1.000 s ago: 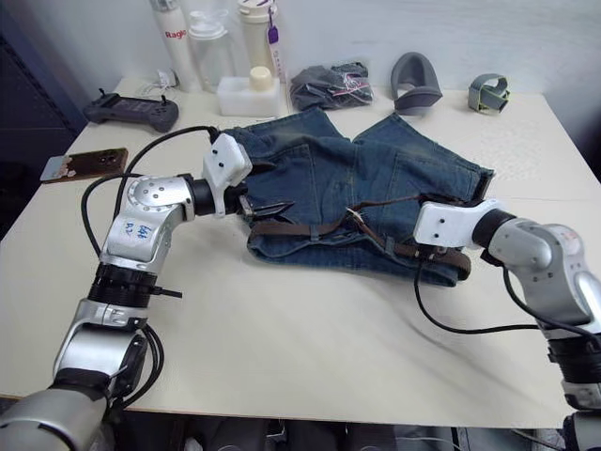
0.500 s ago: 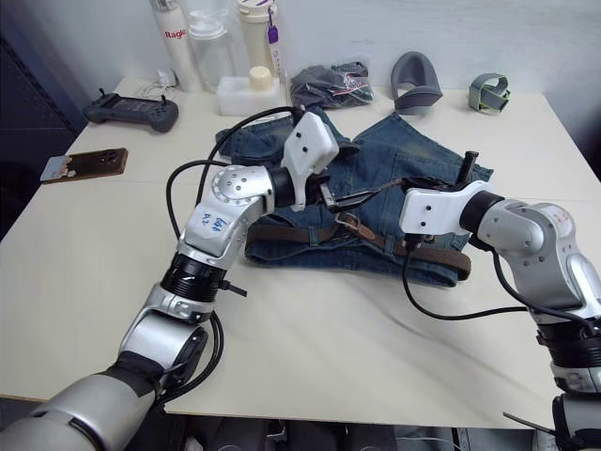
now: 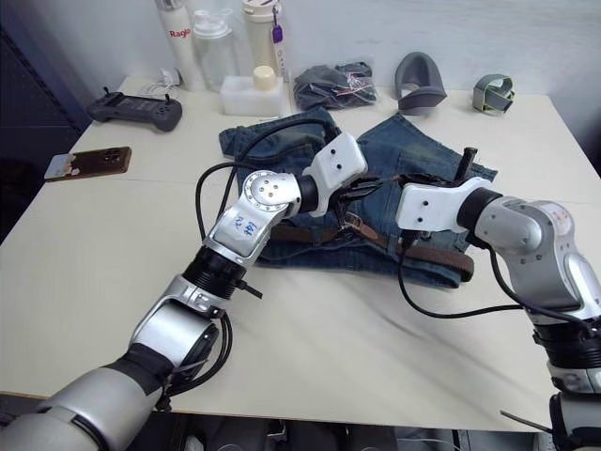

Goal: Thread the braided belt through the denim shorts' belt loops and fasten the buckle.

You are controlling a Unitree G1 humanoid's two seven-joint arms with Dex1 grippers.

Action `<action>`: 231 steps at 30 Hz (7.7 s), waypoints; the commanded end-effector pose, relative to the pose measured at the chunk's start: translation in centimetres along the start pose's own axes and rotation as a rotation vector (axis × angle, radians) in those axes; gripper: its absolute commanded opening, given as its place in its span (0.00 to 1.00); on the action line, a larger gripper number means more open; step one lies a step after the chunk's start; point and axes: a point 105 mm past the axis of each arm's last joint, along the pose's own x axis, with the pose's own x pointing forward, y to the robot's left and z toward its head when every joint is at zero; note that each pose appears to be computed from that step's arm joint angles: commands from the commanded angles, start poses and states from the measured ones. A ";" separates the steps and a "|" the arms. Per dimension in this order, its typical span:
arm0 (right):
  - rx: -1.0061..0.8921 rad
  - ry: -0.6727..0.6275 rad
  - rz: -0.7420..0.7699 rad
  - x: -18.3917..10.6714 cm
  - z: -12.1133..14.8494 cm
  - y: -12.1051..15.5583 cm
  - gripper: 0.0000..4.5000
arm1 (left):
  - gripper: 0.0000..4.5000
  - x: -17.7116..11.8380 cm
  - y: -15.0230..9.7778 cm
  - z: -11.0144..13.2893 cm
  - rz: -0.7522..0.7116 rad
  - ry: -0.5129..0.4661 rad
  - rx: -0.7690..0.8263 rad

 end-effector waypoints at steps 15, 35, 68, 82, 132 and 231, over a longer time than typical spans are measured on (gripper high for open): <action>0.524 -0.004 -0.106 -1.8 -0.6 0.0 0.99 | 0.00 -4.0 5.0 -2.2 0.263 -0.144 -0.946; 1.249 0.000 0.333 3.5 3.6 9.9 0.01 | 0.00 -4.9 2.2 -4.8 0.308 -0.067 -1.177; 1.251 -0.192 0.474 5.8 5.8 9.4 0.01 | 0.00 -8.0 0.7 -8.9 0.385 -0.047 -1.235; 1.249 -0.301 0.684 5.1 6.8 5.9 0.01 | 0.00 -8.8 1.4 -8.0 0.373 -0.131 -1.211; 1.232 0.087 0.922 7.5 2.1 12.2 0.01 | 0.00 -8.8 0.5 -8.3 0.414 -0.120 -1.201; 0.232 0.039 0.090 -0.8 -0.4 1.6 0.74 | 0.00 0.2 -1.8 -1.5 -0.222 -0.024 -0.234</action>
